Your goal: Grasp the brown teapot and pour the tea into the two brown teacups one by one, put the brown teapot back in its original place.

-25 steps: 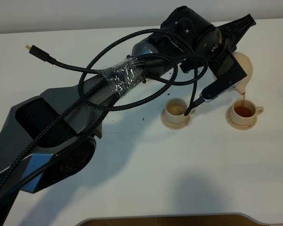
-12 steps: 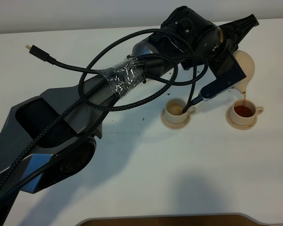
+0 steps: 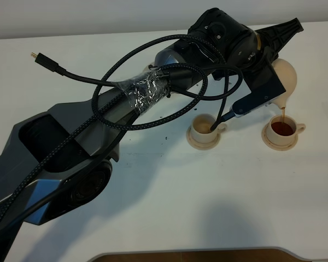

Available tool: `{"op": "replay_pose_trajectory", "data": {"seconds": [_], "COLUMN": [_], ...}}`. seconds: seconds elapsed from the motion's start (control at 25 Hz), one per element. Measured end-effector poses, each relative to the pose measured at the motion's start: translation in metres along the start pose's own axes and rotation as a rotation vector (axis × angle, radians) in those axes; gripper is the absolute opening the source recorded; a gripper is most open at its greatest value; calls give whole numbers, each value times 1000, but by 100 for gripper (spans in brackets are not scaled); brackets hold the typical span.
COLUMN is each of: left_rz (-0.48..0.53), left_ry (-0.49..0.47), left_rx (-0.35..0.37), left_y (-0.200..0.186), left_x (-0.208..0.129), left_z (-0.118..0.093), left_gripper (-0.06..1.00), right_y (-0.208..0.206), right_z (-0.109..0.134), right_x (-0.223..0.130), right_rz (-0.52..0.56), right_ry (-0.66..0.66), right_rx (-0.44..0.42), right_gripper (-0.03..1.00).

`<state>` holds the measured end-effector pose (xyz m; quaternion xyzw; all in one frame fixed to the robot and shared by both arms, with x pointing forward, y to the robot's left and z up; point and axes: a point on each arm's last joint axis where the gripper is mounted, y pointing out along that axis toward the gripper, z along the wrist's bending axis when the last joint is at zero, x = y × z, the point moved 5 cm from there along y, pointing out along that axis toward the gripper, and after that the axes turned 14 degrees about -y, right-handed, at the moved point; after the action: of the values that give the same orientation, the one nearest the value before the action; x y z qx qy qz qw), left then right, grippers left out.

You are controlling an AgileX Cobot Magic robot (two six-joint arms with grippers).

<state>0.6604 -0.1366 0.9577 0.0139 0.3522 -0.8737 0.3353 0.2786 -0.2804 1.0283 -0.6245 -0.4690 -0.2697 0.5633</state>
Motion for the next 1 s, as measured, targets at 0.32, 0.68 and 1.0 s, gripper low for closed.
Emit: {"op": "replay_pose_trajectory", "data": {"seconds": [0.32, 0.68, 1.0], "left_rz": [2, 4, 2], "left_ry": [5, 27, -16], "left_rx": [12, 22, 18], "left_y": [0, 0, 0], "left_x": [0, 0, 0], "left_z": [2, 3, 3], "left_gripper": [11, 11, 11], "right_y": [0, 0, 0], "right_z": [0, 0, 0], "right_x": [0, 0, 0], "right_rz": [0, 0, 0], "right_ry": [0, 0, 0], "right_rx": [0, 0, 0], "right_gripper": [40, 40, 40]}}
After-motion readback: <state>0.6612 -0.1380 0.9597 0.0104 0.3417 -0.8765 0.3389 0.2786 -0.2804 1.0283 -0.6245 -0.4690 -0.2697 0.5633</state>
